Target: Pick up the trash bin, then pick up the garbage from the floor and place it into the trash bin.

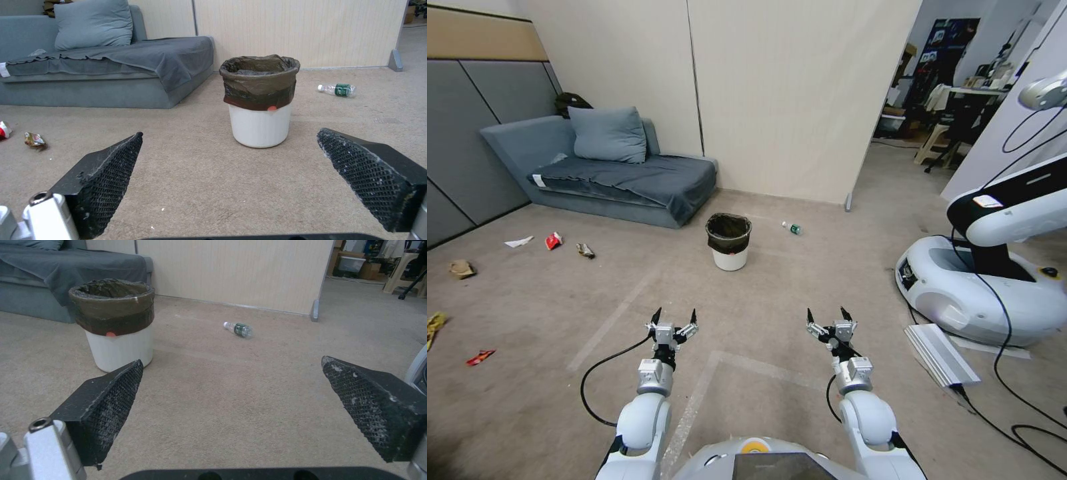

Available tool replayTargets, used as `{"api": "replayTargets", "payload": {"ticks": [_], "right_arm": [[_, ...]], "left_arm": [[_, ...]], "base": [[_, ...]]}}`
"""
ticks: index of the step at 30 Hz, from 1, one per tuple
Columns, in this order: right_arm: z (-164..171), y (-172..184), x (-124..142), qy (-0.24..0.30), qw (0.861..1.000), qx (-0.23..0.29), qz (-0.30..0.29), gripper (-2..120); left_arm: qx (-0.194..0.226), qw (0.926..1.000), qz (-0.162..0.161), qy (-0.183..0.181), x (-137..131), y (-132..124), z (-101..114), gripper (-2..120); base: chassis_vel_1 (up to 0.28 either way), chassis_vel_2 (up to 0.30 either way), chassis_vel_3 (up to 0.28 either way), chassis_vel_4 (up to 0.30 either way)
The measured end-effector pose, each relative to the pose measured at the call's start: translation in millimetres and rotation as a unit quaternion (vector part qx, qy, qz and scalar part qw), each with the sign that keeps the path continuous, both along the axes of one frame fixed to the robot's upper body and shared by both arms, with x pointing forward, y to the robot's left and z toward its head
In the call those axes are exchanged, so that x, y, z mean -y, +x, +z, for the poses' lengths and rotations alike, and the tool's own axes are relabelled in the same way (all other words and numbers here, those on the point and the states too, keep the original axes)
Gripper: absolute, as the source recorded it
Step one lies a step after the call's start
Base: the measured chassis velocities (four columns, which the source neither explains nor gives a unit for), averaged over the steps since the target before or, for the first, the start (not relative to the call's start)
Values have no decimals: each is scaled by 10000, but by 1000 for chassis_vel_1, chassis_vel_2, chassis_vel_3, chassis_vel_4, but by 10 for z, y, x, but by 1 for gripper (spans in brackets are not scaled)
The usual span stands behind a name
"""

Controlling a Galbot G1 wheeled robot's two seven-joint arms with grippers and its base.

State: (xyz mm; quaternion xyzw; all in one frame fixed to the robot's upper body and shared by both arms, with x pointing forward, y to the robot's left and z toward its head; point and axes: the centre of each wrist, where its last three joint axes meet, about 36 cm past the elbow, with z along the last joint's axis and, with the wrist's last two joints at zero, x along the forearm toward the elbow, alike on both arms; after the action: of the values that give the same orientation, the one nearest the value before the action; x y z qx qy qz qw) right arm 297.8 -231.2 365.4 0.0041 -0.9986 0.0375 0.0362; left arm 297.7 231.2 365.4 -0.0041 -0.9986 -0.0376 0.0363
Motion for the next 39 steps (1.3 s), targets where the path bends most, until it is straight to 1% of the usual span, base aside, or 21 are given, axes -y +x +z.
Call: {"api": "replayTargets", "payload": {"ticks": [13, 15, 16, 18, 19, 21, 22, 23, 26, 27, 29, 30, 31, 32, 33, 35, 36, 37, 39], "right_arm": [[2, -7, -1, 1, 10000, -3, 0, 100], [104, -65, -20, 17, 10000, 39, -35, 100], [104, -65, -20, 17, 10000, 39, -35, 100], [269, -165, -46, 22, 9999, 80, -115, 100], [269, -165, -46, 22, 9999, 80, -115, 100], [477, -283, -71, 19, 9997, 142, -216, 100], [533, -316, -77, 19, 9996, 153, -244, 100], [533, -316, -77, 19, 9996, 153, -244, 100], [790, -462, -101, 13, 9990, 220, -378, 100], [790, -462, -101, 13, 9990, 220, -378, 100], [962, -561, -112, 5, 9985, 258, -476, 100], [987, -574, -114, 3, 9984, 266, -489, 100], [1101, -637, -120, -4, 9980, 295, -554, 100], [1101, -637, -120, -4, 9980, 295, -554, 100], [1195, -691, -125, -9, 9977, 314, -607, 100], [1355, -788, -131, -25, 9969, 335, -710, 100], [1355, -788, -131, -25, 9969, 335, -710, 100], [1359, -805, -132, -24, 9969, 320, -724, 100], [1374, -871, -147, 10, 9949, 547, -842, 100]], "left_arm": [[-1, 10000, 1, 5, 1, -6, 5, 100], [-17, 10000, 26, 36, 10, -25, 55, 100], [-17, 10000, 26, 36, 10, -25, 55, 100], [-55, 9999, 112, 112, 38, -77, 195, 100], [-55, 9999, 112, 112, 38, -77, 195, 100], [-103, 9994, 236, 214, 79, -153, 389, 100], [-126, 9992, 281, 247, 90, -179, 447, 100], [-126, 9992, 281, 247, 90, -179, 447, 100], [-177, 9982, 442, 362, 132, -273, 669, 100], [-177, 9982, 442, 362, 132, -273, 669, 100], [-218, 9971, 574, 452, 159, -349, 839, 100], [-221, 9970, 587, 460, 162, -356, 854, 100], [-245, 9961, 672, 511, 177, -404, 957, 100], [-245, 9961, 672, 511, 177, -404, 957, 100], [-220, 9960, 697, 523, 183, -428, 1012, 100], [-230, 9959, 696, 521, 186, -431, 1021, 100], [-230, 9959, 696, 521, 186, -431, 1021, 100], [-241, 9955, 738, 547, 200, -463, 1092, 100], [-306, 9935, 898, 628, 236, -565, 1293, 100]], "base": [[0, 0, 0, 0], [0, 0, 0, 0], [0, 0, 0, 0], [0, 0, 0, 0], [0, 0, 0, 0], [0, 0, 0, 0], [0, 0, 0, 0], [0, 0, 0, 0], [0, 0, 0, 0], [0, 0, 0, 0], [0, 0, 0, 0], [0, 0, 0, 0], [0, 0, 0, 0], [0, 0, 0, 0], [0, 0, 0, 0], [0, 0, 0, 0], [0, 0, 0, 0], [0, 0, 0, 0], [0, 0, 0, 0]]}}
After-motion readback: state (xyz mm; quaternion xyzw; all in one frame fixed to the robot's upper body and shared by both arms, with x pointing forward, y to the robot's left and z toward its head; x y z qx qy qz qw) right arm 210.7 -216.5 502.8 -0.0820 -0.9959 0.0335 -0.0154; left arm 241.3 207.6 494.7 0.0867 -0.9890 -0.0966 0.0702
